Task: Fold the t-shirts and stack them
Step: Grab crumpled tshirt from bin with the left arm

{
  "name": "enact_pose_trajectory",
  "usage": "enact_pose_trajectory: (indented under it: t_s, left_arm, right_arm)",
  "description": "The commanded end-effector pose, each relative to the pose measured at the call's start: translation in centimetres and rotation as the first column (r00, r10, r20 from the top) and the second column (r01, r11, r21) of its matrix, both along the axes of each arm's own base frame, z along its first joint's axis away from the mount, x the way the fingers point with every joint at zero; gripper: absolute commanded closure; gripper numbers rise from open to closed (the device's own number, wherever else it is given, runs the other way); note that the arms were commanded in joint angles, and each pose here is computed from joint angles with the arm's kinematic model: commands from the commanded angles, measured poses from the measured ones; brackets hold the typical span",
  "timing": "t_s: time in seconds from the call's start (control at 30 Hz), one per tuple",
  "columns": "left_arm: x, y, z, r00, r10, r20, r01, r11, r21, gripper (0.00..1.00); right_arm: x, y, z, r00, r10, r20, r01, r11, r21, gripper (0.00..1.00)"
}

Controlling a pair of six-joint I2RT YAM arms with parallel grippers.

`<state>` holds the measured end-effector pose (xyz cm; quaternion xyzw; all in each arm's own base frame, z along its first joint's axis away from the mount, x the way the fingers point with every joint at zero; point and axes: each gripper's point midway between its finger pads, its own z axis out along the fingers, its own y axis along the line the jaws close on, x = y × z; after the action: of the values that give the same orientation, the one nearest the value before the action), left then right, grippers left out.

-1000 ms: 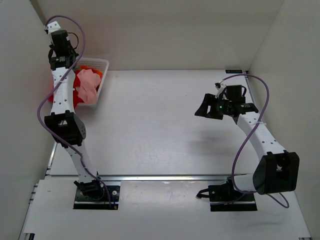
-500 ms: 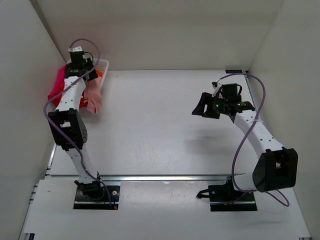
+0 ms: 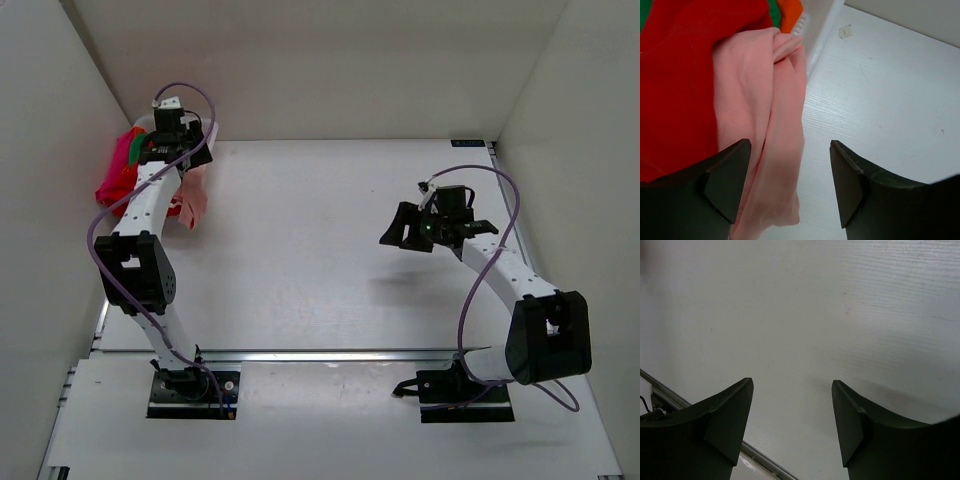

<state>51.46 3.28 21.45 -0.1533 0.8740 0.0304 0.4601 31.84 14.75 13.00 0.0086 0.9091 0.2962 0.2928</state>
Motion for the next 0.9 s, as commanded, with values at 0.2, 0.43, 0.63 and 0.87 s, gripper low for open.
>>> enact_pose_trajectory:
  t_s: [0.2,0.43,0.63,0.87]
  left_arm:
    - [-2.0,0.0,-0.6,0.998,0.040,-0.040,-0.037,0.996,0.085,0.23]
    - [1.0,1.7,1.3,0.995,0.103,-0.006,-0.100,0.981,0.167,1.00]
    - [6.2,8.3,14.9,0.930,0.218,0.296,-0.277,0.945,0.176,1.00]
    - [2.4,6.3,27.9,0.784,0.153,0.602,-0.287,0.949,0.134,1.00]
  right_arm:
    - [0.8,-0.4,1.5,0.996,-0.004,0.093,-0.002,0.998,0.062,0.38]
    - [0.7,-0.8,1.5,0.996,-0.003,0.094,-0.003,0.998,0.063,0.38]
    - [0.8,-1.0,1.8,0.995,-0.014,0.094,0.008,0.998,0.063,0.38]
    - [1.2,-0.5,1.6,0.998,-0.009,0.069,0.006,0.999,0.044,0.38]
